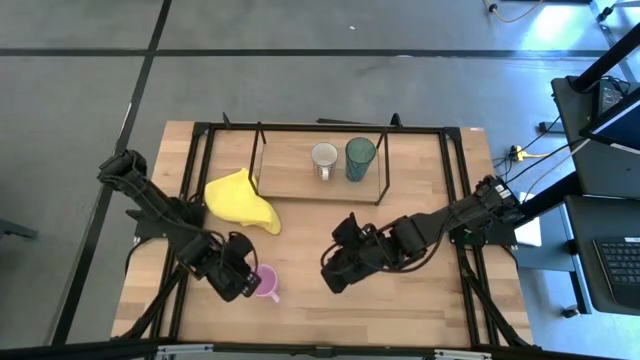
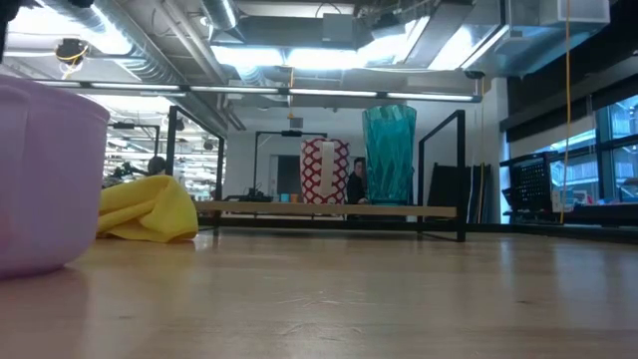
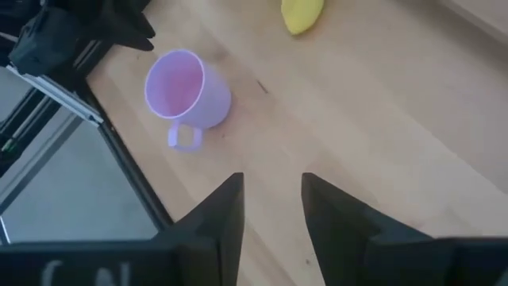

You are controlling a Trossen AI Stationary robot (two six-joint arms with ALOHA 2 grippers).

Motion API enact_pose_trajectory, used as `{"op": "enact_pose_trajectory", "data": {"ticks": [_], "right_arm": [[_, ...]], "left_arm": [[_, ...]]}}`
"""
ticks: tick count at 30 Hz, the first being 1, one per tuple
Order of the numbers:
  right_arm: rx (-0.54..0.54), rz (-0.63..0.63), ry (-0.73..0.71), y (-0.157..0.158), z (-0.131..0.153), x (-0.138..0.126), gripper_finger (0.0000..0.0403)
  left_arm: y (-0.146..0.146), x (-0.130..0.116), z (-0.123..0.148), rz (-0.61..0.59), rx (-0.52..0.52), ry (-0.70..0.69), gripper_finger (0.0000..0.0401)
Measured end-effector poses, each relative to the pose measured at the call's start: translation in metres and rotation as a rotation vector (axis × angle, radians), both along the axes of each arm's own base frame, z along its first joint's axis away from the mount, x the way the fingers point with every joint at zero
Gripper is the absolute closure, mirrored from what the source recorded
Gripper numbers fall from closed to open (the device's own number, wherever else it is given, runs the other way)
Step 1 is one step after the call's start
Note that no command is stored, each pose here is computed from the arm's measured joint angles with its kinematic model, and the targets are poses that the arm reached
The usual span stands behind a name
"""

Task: Stack small to large cups/mugs on shelf
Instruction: Put the pink mug on the shelf

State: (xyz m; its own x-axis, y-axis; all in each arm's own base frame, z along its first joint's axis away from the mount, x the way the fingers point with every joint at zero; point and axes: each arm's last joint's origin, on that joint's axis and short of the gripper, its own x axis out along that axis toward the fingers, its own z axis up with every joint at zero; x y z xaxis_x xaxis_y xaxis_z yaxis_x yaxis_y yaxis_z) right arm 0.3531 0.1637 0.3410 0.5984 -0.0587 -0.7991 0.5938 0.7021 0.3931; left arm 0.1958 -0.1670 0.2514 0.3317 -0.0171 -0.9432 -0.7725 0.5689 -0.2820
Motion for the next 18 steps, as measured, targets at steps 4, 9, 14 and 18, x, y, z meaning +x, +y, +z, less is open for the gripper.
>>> {"op": "enact_pose_trajectory", "data": {"ticks": [4, 9, 14, 18], "right_arm": [[-0.005, -0.018, 0.002, -0.010, 0.000, 0.004, 0.0274], [-0.046, 0.004, 0.009, -0.023, 0.000, 0.009, 0.0274], [-0.063, 0.050, 0.024, -0.031, 0.000, 0.013, 0.0274], [-0.070, 0.088, 0.035, -0.033, -0.001, 0.013, 0.0274]], "left_arm": [[-0.001, -0.003, 0.000, 0.141, -0.015, -0.005, 0.0327], [-0.006, -0.002, -0.009, 0.227, -0.017, 0.025, 0.0327], [-0.014, 0.006, -0.023, 0.260, -0.035, 0.059, 0.0327], [-0.015, 0.008, -0.025, 0.288, -0.036, 0.054, 0.0327]]}}
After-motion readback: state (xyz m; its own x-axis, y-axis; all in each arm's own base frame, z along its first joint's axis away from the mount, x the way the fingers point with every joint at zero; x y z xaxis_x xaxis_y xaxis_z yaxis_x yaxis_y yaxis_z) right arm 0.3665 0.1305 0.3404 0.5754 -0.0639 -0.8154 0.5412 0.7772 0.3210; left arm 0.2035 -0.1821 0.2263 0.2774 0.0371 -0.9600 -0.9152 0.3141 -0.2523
